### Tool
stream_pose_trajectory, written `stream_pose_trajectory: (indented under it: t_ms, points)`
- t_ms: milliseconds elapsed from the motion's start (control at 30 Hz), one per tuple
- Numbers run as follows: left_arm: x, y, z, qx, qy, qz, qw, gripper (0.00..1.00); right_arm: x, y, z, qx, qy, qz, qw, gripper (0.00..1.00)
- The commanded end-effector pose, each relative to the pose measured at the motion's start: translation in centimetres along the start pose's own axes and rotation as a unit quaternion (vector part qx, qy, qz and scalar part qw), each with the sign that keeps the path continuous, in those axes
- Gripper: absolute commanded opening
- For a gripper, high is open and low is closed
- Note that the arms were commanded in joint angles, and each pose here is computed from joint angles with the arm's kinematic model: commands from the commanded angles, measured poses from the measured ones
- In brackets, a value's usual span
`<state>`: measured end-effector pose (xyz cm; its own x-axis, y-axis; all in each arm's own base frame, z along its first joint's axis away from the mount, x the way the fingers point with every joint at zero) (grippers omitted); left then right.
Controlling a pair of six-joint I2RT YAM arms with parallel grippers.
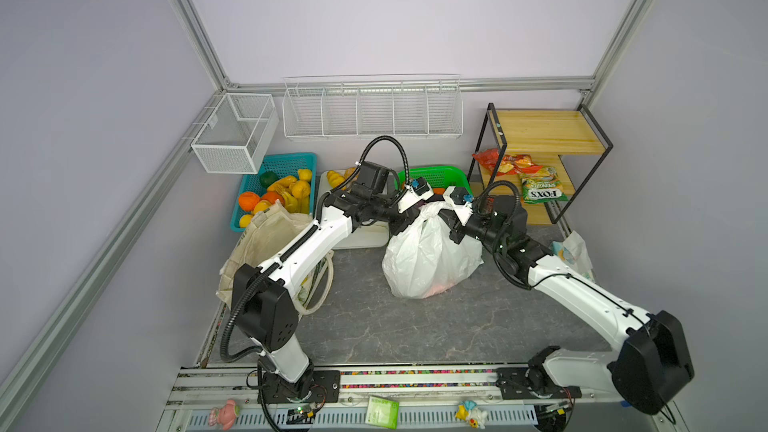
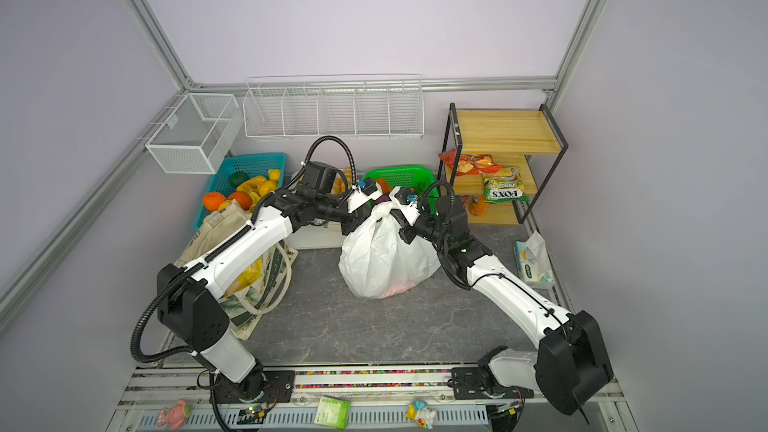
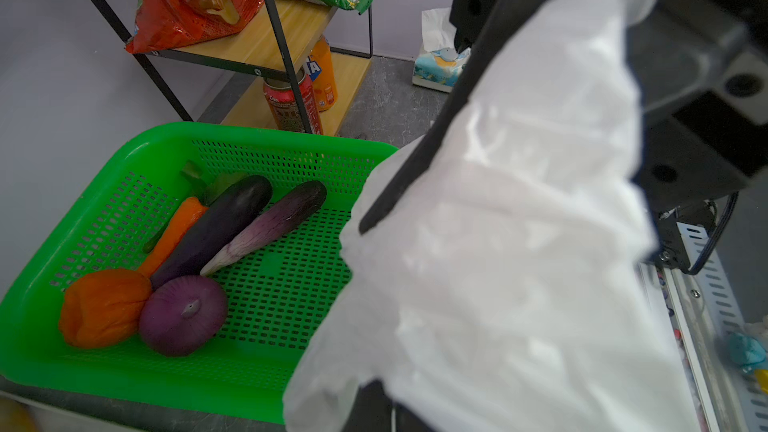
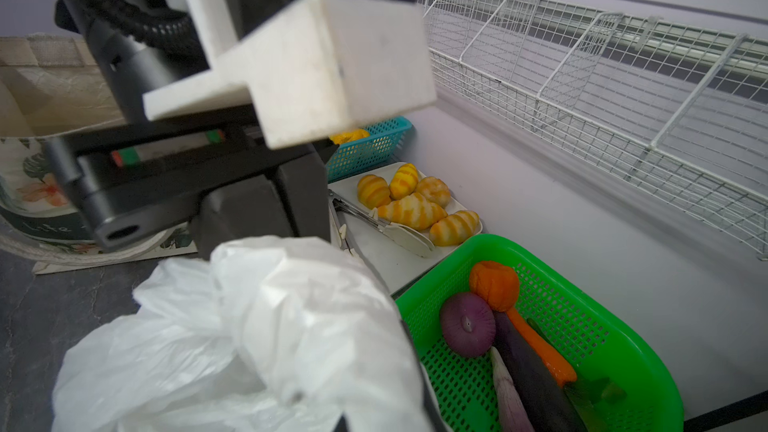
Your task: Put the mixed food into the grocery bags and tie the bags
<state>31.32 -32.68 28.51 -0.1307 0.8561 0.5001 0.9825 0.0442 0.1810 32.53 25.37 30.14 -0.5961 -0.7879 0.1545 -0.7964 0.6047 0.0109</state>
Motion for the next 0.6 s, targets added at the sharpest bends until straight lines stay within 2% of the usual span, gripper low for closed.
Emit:
stream_pose_trajectory:
  t_ms: [0,100,233,467,567]
  points:
    - [1.7,0.0,-0.6,-0.011,-0.002,-0.018,1.0,0.0,0.6,-0.4,-1.0,0.023,-0.007,0.017,1.0,0.07]
    - [2.2,0.0,-0.3,-0.011,0.005,-0.021,1.0,0.0,0.7,-0.6,-0.8,0.028,-0.002,0.025,0.999,0.07]
    - [2.3,0.2,0.3,-0.016,0.023,-0.034,0.999,0.0,0.8,-0.6,-0.4,0.03,0.007,0.027,0.999,0.14]
    - [2.0,0.5,0.8,-0.021,0.033,-0.038,0.999,0.0,2.2,-0.6,0.6,0.004,0.021,0.046,0.999,0.44]
    - [1.9,0.6,0.8,-0.022,0.03,-0.039,0.999,0.0,3.2,-0.5,1.7,-0.024,0.037,0.056,0.997,0.52]
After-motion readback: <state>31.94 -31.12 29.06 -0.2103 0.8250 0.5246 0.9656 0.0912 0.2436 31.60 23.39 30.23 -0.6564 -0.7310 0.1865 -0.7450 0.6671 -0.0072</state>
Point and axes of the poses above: each gripper's point midway between its finger pads, its own x axis back along the fingers, its own y axis along the line the jaws close on, z = x × y, the point moved 2 cm from there along x, back along the fingers, and after that the axes turned 11 degrees about -x, right-handed, at the moved point
